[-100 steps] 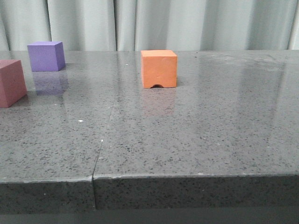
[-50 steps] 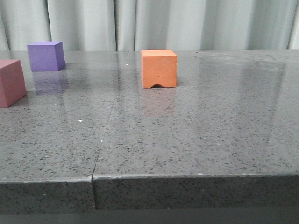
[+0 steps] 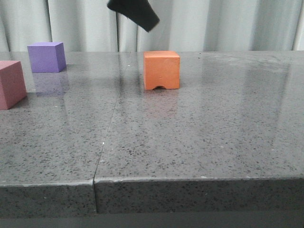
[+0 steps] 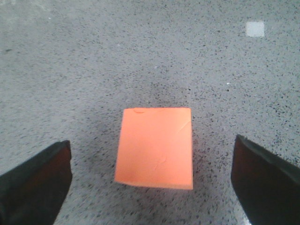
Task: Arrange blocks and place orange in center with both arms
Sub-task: 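Reach the left gripper over the orange block and grasp it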
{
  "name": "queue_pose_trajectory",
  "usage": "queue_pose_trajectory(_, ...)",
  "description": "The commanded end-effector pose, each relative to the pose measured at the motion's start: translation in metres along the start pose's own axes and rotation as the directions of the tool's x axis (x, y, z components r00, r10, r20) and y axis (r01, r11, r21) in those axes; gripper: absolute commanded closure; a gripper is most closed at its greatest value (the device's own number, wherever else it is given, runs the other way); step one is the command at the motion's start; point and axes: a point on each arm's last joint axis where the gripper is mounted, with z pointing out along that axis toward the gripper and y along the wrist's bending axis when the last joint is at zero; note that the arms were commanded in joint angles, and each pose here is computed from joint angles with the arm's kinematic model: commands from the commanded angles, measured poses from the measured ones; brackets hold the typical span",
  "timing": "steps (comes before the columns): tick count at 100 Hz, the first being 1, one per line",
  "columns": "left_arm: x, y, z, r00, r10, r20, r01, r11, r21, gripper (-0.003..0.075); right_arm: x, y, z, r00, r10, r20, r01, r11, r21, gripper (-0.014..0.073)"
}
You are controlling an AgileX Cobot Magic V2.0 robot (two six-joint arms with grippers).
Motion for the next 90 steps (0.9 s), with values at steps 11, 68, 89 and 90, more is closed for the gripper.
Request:
queue_pose_trajectory(11, -0.020, 0.000, -0.004, 0.996, 0.019, 0.085, -0.014, 0.998, -0.063, 0.0062, -0.014, 0.001, -0.004, 0.995, -0.013, 0.097, 0.014, 1.000, -0.001, 0.0664)
queue_pose_trajectory(68, -0.004, 0.004, 0.032, 0.999, -0.019, 0.048, 0.019, 1.000, -0.002, 0.0062, -0.014, 0.001, -0.004, 0.995, -0.013, 0.097, 0.014, 1.000, -0.001, 0.0664)
queue_pose_trajectory(89, -0.002, 0.004, 0.035, 0.999, -0.023, 0.043, 0.023, 1.000, 0.007, 0.0106, -0.014, 0.001, -0.004, 0.995, -0.013, 0.097, 0.014, 1.000, -0.001, 0.0664)
queue_pose_trajectory(90, -0.002, 0.004, 0.035, 0.999, -0.023, 0.043, 0.023, 1.000, 0.007, 0.0117, -0.014, 0.001, -0.004, 0.995, -0.013, 0.097, 0.014, 1.000, -0.001, 0.0664)
